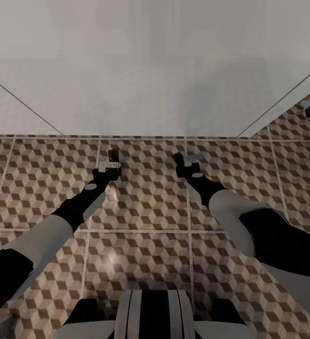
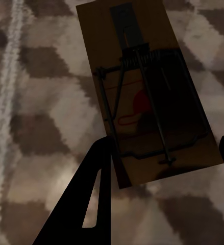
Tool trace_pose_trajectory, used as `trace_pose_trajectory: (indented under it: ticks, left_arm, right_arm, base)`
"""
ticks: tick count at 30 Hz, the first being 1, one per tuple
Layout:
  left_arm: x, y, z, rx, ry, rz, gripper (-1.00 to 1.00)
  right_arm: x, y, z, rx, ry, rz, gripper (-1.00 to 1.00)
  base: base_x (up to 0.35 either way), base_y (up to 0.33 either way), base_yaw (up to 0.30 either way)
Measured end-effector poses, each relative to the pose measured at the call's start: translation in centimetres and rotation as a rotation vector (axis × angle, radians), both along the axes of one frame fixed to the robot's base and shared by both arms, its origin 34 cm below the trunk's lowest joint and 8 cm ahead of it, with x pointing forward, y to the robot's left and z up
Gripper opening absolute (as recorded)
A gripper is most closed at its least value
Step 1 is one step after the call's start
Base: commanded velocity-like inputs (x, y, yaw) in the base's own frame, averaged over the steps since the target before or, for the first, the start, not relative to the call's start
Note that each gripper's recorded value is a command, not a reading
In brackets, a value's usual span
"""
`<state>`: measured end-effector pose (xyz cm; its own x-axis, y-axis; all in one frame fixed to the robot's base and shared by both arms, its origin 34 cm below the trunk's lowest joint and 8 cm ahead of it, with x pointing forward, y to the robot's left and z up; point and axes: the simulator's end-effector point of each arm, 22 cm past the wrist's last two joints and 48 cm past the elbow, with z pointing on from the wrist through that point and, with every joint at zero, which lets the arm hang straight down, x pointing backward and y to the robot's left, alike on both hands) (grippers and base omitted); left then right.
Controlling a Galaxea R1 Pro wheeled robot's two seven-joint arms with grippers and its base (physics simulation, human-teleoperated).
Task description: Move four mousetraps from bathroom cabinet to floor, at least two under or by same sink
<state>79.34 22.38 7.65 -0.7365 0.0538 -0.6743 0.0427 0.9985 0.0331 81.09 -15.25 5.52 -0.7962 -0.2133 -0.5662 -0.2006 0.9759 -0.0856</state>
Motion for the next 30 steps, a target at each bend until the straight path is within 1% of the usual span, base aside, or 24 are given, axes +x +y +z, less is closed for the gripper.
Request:
trace_pose_trajectory:
  ticks: [9, 24, 25, 30]
  left_arm:
    - [0.01, -0.01, 0.01, 0.000, 0.000, 0.000, -1.00]
    - [-0.03, 0.03, -0.04, 0.000, 0.001, 0.001, -1.00]
    - [-0.03, 0.03, -0.03, 0.000, 0.001, 0.001, -1.00]
    - [-0.04, 0.03, -0.04, 0.000, 0.002, 0.001, -1.00]
  right_arm:
    - [-0.15, -0.04, -0.11, -0.003, 0.010, 0.000, -1.00]
    - [-0.06, -0.01, -0.04, -0.002, 0.005, 0.001, -1.00]
    - [-0.07, -0.01, -0.05, -0.002, 0.005, 0.001, 1.00]
    - [-0.02, 0.00, -0.02, -0.002, 0.003, 0.002, 1.00]
  base:
    - [0.000, 0.000, 0.000]
    - [0.000, 0.000, 0.000]
    - [0.000, 0.000, 0.000]
    - [0.000, 0.000, 0.000]
